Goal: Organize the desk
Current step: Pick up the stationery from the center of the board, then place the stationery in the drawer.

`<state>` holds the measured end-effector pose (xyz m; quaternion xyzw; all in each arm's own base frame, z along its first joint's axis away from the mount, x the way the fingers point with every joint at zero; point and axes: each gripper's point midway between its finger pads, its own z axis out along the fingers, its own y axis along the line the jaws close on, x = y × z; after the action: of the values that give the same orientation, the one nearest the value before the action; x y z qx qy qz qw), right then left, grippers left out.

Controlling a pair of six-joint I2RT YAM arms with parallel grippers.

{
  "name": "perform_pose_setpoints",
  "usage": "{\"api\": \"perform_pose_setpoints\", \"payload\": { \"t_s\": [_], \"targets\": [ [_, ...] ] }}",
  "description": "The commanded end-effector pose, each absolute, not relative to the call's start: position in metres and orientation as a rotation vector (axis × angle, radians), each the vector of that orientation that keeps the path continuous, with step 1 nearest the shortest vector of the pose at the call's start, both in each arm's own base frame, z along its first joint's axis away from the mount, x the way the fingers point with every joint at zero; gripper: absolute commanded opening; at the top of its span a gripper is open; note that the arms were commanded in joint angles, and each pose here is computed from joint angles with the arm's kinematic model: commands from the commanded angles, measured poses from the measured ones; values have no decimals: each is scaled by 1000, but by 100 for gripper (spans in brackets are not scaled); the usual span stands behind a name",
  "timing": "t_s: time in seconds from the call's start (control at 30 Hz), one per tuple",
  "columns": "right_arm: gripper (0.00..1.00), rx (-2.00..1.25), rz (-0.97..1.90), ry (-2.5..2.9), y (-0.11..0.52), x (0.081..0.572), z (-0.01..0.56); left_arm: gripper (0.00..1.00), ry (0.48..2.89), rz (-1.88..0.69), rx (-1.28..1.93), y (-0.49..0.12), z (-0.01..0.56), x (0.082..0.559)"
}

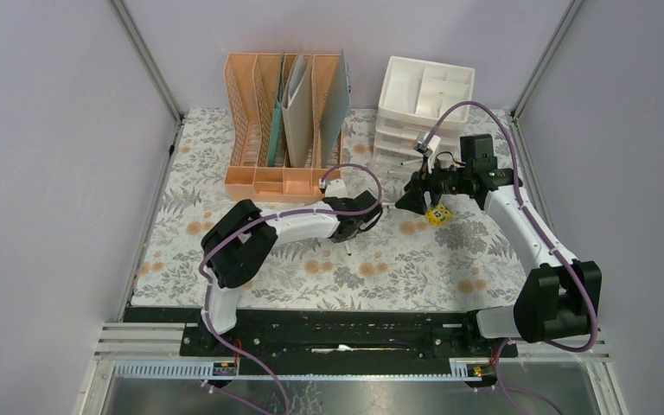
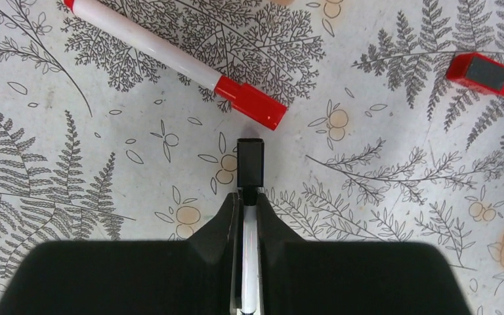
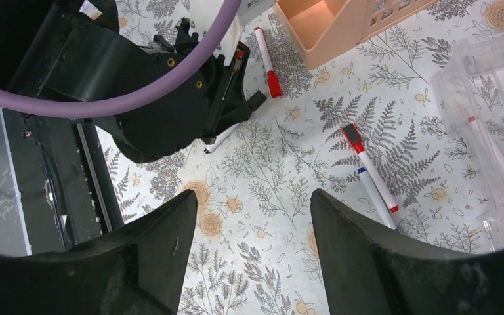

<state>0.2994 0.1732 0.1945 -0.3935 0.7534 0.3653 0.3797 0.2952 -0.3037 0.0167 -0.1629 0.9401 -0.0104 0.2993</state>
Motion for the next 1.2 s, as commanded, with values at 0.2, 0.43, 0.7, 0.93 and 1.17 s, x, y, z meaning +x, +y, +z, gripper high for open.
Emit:
{"api": "perform_pose_setpoints", "payload": {
  "t_s": [0.2,0.43,0.7,0.93,1.17],
  "targets": [
    [71,-1005,983,1871,177,294,206,1,2606,-12,-308,-278,19,251],
    [71,-990,1142,1853,188,285,203,0,2445,-381,-262,-290,60,252],
    [71,-961,1297,1846,210,273,191,0,2103,-831,-229,-303,125,255],
    [74,-948,1370,1765,240,263,190,0,1849,-1041,-234,-302,177,254],
    [81,-868,1531,1765,257,249,193,0,1686,-1184,-228,-307,213,252]
  ]
}}
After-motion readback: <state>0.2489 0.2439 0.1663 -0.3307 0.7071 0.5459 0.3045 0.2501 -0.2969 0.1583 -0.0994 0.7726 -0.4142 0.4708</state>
